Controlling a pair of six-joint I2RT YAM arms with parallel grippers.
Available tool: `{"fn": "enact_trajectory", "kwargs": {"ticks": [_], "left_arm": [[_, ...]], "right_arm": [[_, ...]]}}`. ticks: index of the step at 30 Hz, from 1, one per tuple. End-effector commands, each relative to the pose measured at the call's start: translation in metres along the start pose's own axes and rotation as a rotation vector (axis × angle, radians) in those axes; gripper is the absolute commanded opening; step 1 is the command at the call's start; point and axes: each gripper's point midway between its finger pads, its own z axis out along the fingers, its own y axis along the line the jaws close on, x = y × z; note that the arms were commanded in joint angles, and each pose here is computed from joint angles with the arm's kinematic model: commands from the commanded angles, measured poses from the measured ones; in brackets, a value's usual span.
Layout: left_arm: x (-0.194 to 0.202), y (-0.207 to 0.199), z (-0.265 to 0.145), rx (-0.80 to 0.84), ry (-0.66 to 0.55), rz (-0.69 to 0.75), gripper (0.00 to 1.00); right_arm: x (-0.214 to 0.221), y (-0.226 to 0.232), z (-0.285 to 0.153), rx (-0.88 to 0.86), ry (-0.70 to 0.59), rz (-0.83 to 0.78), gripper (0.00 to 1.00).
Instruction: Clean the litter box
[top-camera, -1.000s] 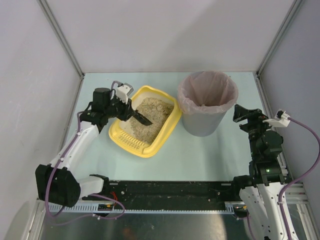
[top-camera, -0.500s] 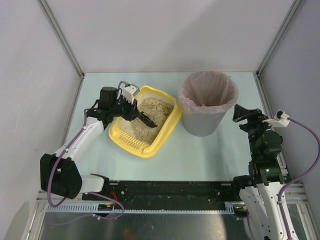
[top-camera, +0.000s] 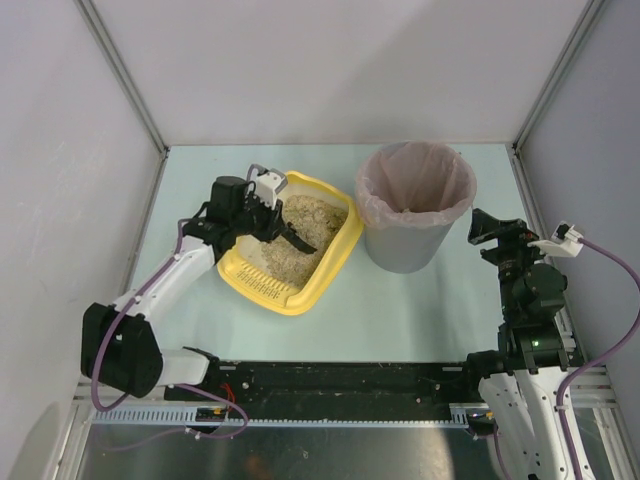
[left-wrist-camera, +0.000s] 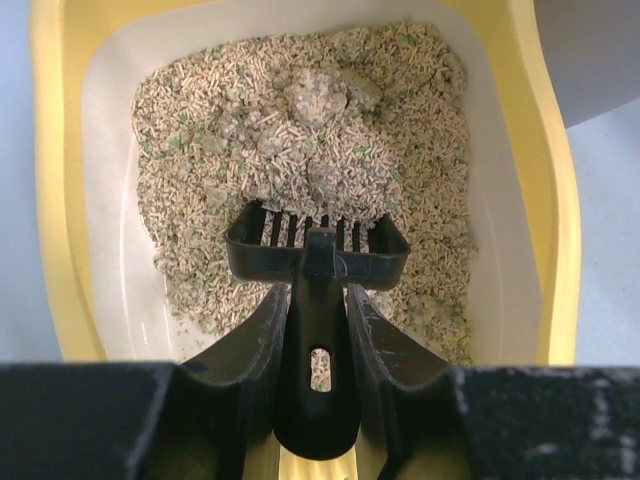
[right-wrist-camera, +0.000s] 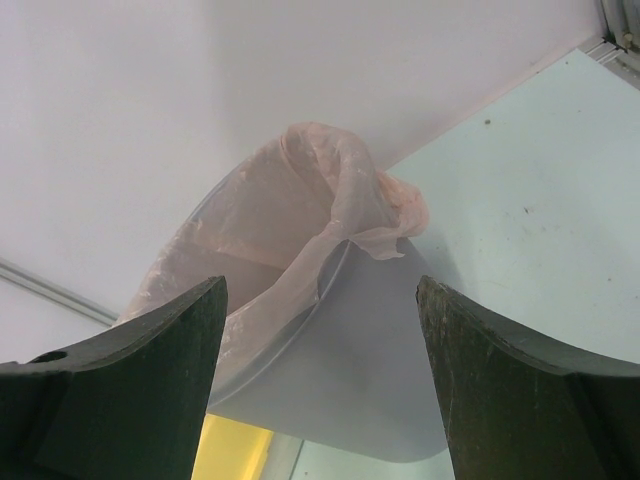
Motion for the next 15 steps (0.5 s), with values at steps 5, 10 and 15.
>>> {"fn": "enact_trajectory", "kwargs": {"ticks": [5, 10, 15], "left_arm": [[0.038, 0.014, 0.006, -0.152, -0.030, -0.100, 0.00], [0.044, 0.011, 0.010, -0.141, -0.108, -0.066, 0.00], [0.041, 0.005, 0.008, -0.117, -0.217, -0.010, 0.00]], "right_arm": [[-0.008, 0.000, 0.006, 0.006, -0.039, -0.023, 0.81], [-0.008, 0.002, 0.006, -0.007, -0.036, -0.038, 0.81], [-0.008, 0.004, 0.006, -0.013, -0.036, -0.025, 0.81]]}}
